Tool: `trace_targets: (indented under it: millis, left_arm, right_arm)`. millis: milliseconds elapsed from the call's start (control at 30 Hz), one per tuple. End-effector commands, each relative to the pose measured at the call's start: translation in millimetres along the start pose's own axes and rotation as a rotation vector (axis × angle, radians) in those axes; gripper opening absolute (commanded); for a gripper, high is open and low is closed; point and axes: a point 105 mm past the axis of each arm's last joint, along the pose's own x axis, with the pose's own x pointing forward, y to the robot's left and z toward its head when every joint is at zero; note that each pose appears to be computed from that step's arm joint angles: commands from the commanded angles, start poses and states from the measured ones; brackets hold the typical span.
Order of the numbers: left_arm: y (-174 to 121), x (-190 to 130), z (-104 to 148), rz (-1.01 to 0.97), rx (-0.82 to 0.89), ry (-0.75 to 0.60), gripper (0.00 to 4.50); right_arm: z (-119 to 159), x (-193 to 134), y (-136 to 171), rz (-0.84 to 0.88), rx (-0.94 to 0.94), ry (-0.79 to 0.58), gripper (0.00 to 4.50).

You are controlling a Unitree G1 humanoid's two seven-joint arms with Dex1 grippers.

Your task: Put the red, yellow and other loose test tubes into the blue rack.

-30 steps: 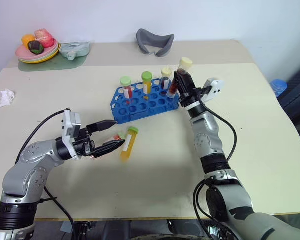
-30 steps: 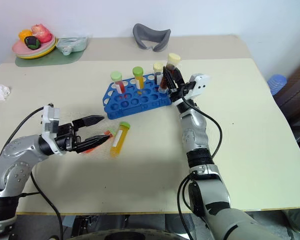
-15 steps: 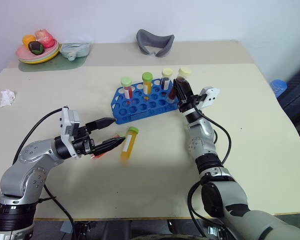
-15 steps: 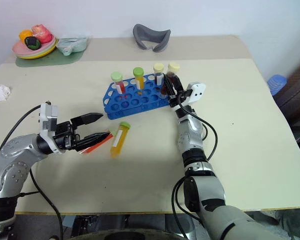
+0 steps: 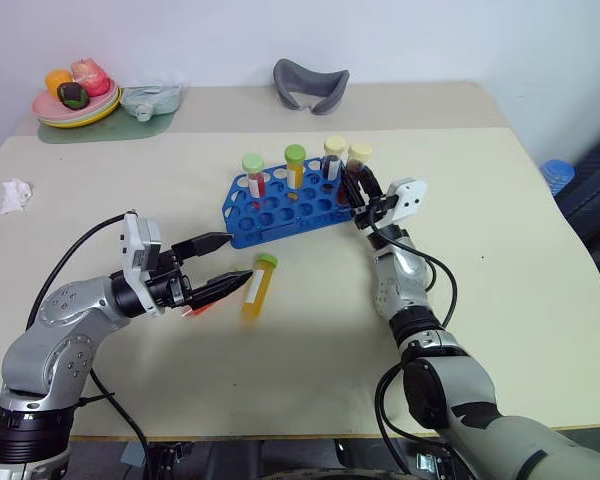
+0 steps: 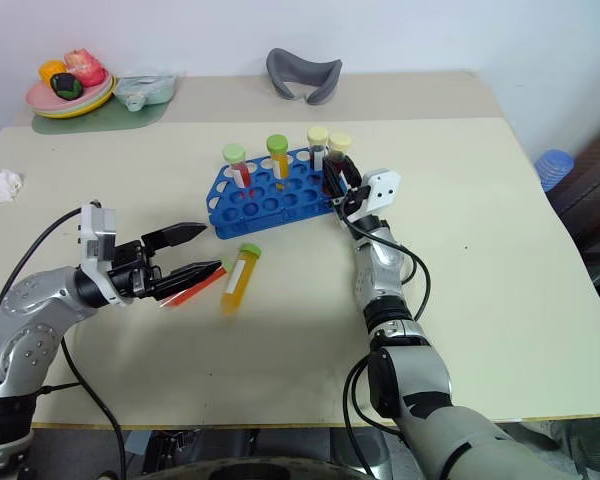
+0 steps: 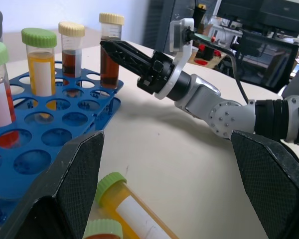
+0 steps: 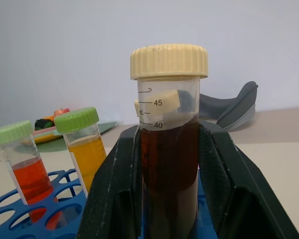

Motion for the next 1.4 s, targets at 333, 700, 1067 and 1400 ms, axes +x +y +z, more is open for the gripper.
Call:
trace_targets:
  millis: [333,700,1067,1400]
  left_arm:
    - [-6.2,5.4,6.2,-0.01,0.017,-0.035,4.15]
    - [3.8,10.9,-8.3,0.045,0.029,0.025,4.15]
    - [3.3,13.7,-21.4,0.034,0.019,0.269,4.15]
    - [0.4,9.4,-5.2,0.05,-0.198,0.35,4.15]
  right_arm:
    - [26.2,3.0,-8.4,-0.06,-0.106,-0.055,4.43]
    - [74.3,-37.9,8.3,0.044,-0.274,0.27,4.43]
    - [98.5,-118.9,30.1,0.416,-0.215,0.706,4.43]
    - [96.6,-146.5,28.3,0.537,-0.228,0.835,4.43]
